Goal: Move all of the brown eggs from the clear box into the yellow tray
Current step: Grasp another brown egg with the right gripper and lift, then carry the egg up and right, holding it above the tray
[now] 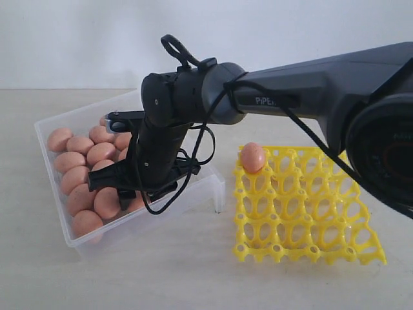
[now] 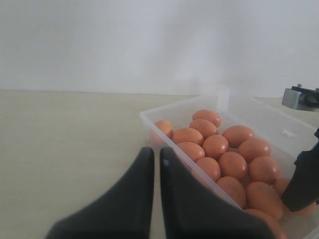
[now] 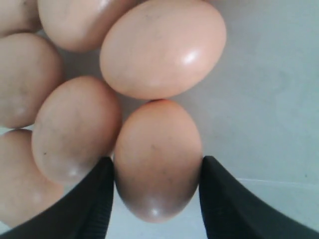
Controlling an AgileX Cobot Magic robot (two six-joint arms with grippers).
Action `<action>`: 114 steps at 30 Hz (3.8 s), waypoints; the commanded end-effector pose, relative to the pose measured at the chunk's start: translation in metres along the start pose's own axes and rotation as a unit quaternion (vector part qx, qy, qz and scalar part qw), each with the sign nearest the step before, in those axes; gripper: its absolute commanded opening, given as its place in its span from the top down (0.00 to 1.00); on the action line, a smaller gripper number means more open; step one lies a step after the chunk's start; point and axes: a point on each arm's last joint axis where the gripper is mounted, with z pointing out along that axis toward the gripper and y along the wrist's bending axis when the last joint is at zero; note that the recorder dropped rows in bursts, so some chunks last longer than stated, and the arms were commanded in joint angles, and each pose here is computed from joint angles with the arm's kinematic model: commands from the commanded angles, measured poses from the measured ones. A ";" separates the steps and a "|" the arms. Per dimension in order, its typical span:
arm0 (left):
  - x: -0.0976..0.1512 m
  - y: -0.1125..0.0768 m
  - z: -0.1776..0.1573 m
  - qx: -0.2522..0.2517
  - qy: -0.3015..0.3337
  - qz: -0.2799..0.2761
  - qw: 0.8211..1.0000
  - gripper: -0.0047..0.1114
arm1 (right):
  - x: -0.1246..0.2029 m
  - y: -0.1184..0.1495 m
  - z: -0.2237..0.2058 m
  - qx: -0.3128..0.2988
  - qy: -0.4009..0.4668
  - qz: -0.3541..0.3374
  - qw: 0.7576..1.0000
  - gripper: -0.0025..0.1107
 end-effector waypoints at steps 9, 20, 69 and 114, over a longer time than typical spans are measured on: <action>0.000 0.000 0.000 -0.001 -0.002 0.000 1.000 0.92 | -0.008 0.002 -0.019 0.013 -0.040 -0.036 0.998 0.98; 0.000 0.000 0.000 -0.001 -0.002 0.000 1.000 0.92 | -0.010 0.044 -0.090 0.026 -0.161 -0.091 0.982 0.98; 0.000 0.000 0.000 -0.001 -0.002 0.000 1.000 0.92 | 0.090 -0.273 -0.299 0.221 -0.518 0.246 0.789 0.98; 0.000 0.000 0.000 -0.001 -0.002 0.000 1.000 0.92 | 0.028 -0.259 -0.354 -0.383 -0.656 0.102 0.642 0.98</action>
